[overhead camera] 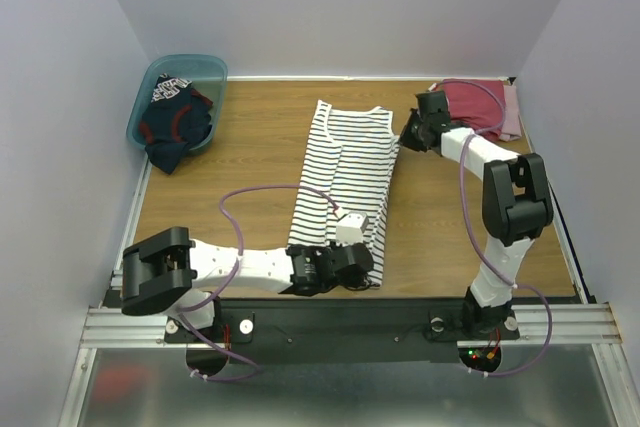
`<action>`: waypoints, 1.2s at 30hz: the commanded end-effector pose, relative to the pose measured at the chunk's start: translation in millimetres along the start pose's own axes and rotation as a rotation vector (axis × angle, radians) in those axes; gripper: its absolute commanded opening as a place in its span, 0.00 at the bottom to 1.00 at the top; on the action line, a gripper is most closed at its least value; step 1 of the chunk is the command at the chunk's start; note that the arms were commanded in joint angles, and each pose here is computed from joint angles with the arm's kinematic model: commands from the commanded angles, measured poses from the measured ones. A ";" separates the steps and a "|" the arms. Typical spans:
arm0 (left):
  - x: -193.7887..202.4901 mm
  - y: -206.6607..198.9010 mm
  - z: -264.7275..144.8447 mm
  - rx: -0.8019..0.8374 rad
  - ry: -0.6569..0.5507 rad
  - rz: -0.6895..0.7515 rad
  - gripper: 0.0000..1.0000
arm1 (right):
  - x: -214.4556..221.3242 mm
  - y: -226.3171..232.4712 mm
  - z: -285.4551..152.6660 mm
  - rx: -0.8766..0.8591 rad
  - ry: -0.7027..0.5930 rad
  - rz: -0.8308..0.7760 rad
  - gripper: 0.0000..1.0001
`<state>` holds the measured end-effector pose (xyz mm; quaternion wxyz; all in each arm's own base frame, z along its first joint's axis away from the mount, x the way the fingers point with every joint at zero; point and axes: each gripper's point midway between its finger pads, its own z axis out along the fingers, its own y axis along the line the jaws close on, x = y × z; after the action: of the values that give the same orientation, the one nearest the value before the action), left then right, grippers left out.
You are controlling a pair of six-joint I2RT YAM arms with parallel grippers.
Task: Fold and stack the tank tops
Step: Fold the tank top
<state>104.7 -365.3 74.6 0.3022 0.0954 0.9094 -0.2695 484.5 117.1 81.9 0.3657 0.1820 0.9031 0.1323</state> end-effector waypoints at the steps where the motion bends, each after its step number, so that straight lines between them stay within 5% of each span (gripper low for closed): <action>1: -8.3 5.8 -10.8 0.003 -0.038 -0.069 0.00 | -22.7 44.5 0.0 -0.081 -0.076 -0.007 0.00; 19: 16.6 71.3 -28.4 -0.159 -0.008 -0.187 0.00 | 7.4 122.3 28.9 -0.144 -0.053 -0.075 0.01; 36: 26.5 103.6 -38.1 -0.242 0.005 -0.226 0.00 | 19.1 146.8 39.6 -0.155 -0.046 -0.103 0.01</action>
<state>104.3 -275.7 50.1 0.2895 -0.0413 0.9313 -0.2171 507.7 262.3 74.3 0.3591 0.0925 0.9116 0.1774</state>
